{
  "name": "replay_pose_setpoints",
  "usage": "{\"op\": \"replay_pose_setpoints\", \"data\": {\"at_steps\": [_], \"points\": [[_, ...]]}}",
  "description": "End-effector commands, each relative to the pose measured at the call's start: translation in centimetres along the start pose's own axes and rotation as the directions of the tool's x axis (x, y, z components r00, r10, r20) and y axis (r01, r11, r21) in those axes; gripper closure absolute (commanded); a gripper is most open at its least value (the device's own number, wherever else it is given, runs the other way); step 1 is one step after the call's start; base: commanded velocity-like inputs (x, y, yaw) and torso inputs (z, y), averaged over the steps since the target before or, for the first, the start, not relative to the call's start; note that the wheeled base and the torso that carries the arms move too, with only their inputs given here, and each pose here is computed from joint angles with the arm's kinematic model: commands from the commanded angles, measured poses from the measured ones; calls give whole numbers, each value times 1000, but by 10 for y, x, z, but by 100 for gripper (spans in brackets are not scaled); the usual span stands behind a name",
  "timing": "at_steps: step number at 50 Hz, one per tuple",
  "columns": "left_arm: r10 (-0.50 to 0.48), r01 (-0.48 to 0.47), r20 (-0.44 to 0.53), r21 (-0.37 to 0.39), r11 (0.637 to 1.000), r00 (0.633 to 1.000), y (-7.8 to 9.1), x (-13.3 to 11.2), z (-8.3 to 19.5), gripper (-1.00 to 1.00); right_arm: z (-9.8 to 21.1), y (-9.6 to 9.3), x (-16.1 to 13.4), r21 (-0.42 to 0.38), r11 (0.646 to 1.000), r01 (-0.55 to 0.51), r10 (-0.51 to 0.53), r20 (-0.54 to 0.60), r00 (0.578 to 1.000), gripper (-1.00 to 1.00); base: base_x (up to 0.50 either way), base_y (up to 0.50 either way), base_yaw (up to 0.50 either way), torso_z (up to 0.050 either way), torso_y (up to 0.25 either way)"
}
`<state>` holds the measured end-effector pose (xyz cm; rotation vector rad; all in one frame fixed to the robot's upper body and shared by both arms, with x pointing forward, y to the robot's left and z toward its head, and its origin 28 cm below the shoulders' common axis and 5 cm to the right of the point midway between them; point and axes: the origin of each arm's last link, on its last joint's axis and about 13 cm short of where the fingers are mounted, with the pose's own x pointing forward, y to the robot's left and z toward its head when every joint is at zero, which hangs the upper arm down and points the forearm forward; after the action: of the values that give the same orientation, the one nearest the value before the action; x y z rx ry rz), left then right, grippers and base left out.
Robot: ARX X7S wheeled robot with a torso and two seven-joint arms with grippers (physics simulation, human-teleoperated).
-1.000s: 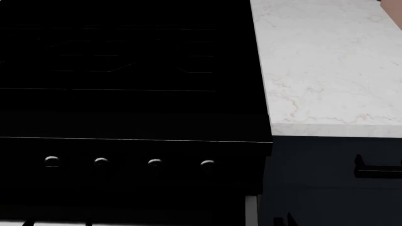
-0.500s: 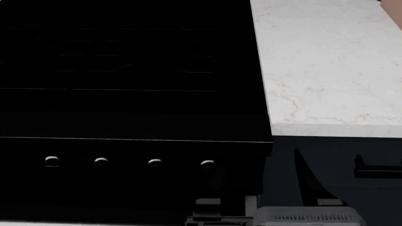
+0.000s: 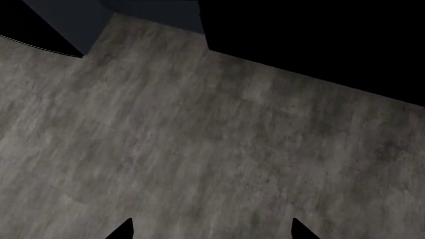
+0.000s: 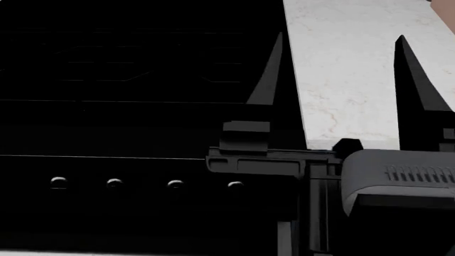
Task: Press the stop button on the microwave
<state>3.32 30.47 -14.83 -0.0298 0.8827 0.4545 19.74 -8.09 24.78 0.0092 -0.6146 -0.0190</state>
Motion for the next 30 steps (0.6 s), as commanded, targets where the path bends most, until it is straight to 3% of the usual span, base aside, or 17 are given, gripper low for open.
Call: {"op": "replay_pose_setpoints", "data": {"at_steps": [1,7,19,25,26,27,30], "points": [[6,-7,-53,-12,1000,999,2,-5,-11,-100,45,1,20,-31,999,12,-9,95,995,-100,0,0,0,0,0],[6,-7,-53,-12,1000,999,2,-5,-11,-100,63,5,38,-33,999,6,-2,108,994,-100,0,0,0,0,0],[6,-7,-53,-12,1000,999,2,-5,-11,-100,102,16,67,-57,998,-16,24,142,990,-100,0,0,0,48,132],[6,-7,-53,-12,1000,999,2,-5,-11,-100,117,24,99,-74,997,-22,30,100,995,-100,0,0,0,48,133],[-81,79,-317,-20,997,945,-15,-42,-62,-100,120,25,105,-84,996,-16,25,101,995,-100,0,0,0,48,133],[-81,76,-454,-30,997,887,-19,-49,-70,-100,121,26,112,-92,996,-10,19,96,995,-100,0,0,0,48,131],[-78,71,-475,-33,997,876,-30,-49,-69,-100,123,30,123,-110,994,-9,18,80,997,-100,0,0,0,49,132]]}}
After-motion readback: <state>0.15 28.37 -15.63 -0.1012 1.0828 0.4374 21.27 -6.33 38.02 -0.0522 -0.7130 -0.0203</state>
